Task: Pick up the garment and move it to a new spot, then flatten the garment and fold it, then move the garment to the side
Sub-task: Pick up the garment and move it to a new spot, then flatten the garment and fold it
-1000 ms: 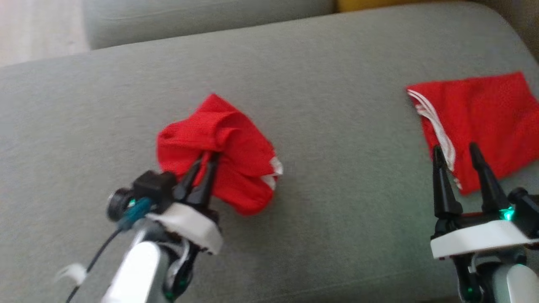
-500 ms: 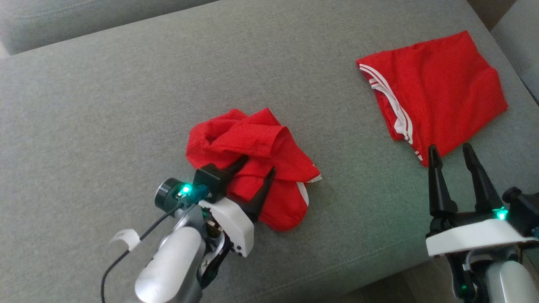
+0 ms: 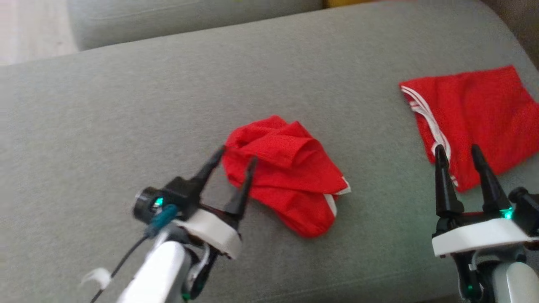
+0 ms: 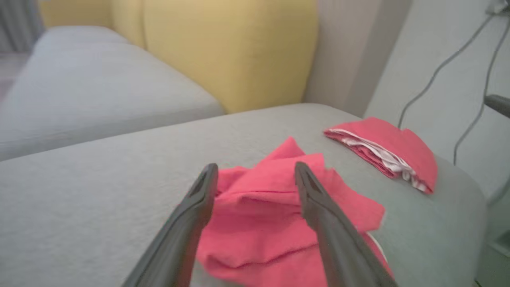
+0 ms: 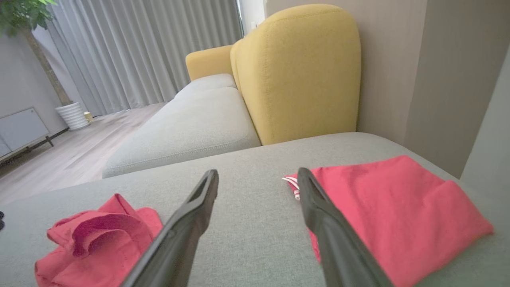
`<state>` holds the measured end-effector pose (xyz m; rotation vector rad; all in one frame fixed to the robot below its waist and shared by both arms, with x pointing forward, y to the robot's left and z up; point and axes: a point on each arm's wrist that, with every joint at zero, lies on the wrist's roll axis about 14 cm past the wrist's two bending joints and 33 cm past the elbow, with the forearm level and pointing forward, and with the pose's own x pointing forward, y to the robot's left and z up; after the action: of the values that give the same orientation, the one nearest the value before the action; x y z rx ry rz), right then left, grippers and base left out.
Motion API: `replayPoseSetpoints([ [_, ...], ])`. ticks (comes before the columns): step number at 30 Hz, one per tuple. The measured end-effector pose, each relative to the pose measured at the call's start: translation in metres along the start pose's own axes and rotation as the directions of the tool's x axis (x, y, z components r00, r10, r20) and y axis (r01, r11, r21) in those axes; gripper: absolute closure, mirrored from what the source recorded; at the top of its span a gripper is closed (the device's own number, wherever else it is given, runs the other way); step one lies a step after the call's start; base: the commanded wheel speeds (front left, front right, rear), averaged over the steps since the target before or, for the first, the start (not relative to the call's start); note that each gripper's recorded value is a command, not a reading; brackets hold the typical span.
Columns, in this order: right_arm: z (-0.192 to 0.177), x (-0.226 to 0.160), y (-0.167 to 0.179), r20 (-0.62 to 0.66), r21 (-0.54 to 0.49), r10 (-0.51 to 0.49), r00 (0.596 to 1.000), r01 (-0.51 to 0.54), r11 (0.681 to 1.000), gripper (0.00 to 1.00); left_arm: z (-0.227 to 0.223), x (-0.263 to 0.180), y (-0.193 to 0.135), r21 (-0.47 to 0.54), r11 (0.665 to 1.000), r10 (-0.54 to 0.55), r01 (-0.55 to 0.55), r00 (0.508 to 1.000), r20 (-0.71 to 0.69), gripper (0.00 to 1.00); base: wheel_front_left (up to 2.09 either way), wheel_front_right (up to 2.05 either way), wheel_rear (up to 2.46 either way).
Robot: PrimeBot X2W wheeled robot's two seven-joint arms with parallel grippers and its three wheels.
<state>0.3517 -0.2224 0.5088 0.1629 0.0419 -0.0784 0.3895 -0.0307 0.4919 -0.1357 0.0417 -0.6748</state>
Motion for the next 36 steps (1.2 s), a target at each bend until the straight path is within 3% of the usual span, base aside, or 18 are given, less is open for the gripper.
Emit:
replayPoseSetpoints([
  [4,0.005,0.007,0.017,0.009,-0.009,0.053,0.999,-0.053,0.999,0.0,0.029,-0.02,0.043,0.033,0.984,0.172,-0.176,0.98,0.099,0.0,0.0,0.0,0.0],
  [5,0.006,0.009,0.024,0.008,-0.014,0.077,0.997,-0.077,0.997,0.0,0.039,-0.033,0.063,0.05,0.964,0.251,-0.259,0.959,0.132,0.0,0.0,0.0,0.0],
  [8,0.006,0.009,0.034,0.006,-0.018,0.109,0.994,-0.109,0.994,0.0,0.049,-0.058,0.091,0.068,0.926,0.357,-0.372,0.92,0.164,0.0,0.0,0.0,0.0],
  [13,0.004,0.006,0.048,-0.011,-0.025,0.15,0.989,-0.15,0.988,0.0,0.046,-0.1,0.118,0.094,0.871,0.466,-0.483,0.871,0.157,0.0,0.0,0.0,0.0],
  [18,0.009,0.004,0.054,0.0,-0.034,0.168,0.986,-0.168,0.985,0.0,0.042,-0.12,0.12,0.097,0.854,0.496,-0.511,0.856,0.147,0.0,0.0,0.0,0.0],
  [36,0.003,-0.013,0.058,-0.035,-0.062,0.182,0.983,-0.184,0.981,0.0,0.03,-0.145,0.11,0.113,0.847,0.511,-0.52,0.854,0.101,0.0,0.0,0.0,0.0],
])
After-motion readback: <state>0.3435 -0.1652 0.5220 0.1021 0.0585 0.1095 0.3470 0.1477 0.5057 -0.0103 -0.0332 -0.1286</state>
